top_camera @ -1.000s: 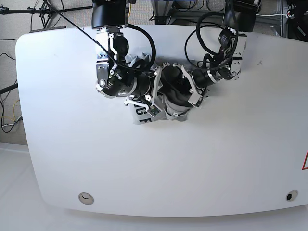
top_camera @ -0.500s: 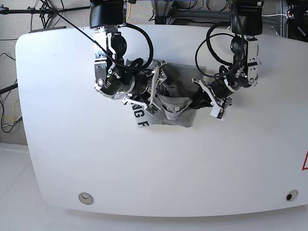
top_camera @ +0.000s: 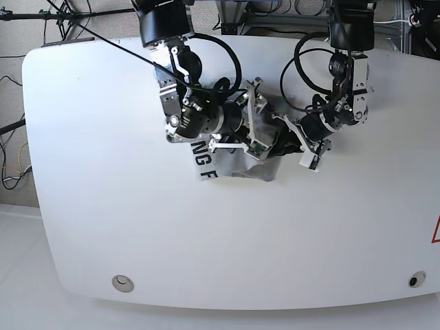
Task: Fold the T-shirt properly
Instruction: 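Grasp the shirt end with the right gripper and fold it toward the left gripper, then open both grippers and lift them off the folded bundle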
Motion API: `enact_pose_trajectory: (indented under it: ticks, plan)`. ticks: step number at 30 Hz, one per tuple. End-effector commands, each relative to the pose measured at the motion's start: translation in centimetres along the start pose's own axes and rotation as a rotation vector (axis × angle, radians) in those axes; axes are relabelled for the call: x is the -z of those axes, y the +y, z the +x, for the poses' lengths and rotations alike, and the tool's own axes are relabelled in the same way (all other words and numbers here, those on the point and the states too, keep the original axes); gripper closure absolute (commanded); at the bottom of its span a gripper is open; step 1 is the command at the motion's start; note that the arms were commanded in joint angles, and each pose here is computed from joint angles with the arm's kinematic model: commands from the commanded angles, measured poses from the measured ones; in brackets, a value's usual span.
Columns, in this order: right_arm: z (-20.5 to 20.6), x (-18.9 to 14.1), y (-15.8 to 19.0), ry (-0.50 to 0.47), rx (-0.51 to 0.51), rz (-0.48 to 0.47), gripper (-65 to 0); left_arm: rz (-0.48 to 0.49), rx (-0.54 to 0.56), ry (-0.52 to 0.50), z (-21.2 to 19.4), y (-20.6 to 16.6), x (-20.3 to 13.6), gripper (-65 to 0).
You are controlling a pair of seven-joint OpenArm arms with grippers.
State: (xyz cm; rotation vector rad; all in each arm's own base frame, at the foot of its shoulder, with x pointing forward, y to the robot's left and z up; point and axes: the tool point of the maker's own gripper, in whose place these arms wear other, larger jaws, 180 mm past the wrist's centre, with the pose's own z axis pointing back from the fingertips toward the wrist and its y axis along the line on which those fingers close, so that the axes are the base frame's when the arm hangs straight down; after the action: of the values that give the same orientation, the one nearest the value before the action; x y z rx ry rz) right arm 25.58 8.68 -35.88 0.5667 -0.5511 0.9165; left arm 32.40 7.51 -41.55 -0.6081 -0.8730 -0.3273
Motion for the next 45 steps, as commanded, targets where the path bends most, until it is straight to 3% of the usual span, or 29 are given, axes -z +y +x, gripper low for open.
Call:
enact_pose_trajectory:
  ticks: [1,6,17,27,31,37,45]
  plan:
    - [3.3,-0.4,0.5,-0.078,-0.048,0.009,-38.4,-0.012,0.021,-0.047,1.6,-0.3,-0.2,0.0]
    - [4.2,-0.5,0.3,-0.089,-0.068,0.008,-38.4,0.001,0.05,-0.06,2.5,0.2,-0.8,0.0]
    - [6.1,-1.4,-1.2,-0.114,-0.101,-0.034,-38.3,0.134,0.089,-0.109,5.0,5.2,-4.9,0.0]
    - [7.7,-6.1,-9.8,-0.205,0.019,-0.212,-38.3,0.164,0.097,-0.096,4.8,6.5,-6.0,0.0]
    - [6.6,-8.6,-13.4,-0.216,0.048,-0.298,-38.3,0.162,0.082,-0.073,3.4,6.3,-6.1,0.0]
    - [2.6,-12.0,-17.4,-0.159,0.088,-0.411,-38.2,0.156,0.065,-0.057,2.3,6.0,-6.0,0.0]
    - [-4.4,-13.5,-18.8,-0.091,0.159,-0.468,-38.2,0.146,0.054,-0.033,1.1,5.5,-6.0,0.0]
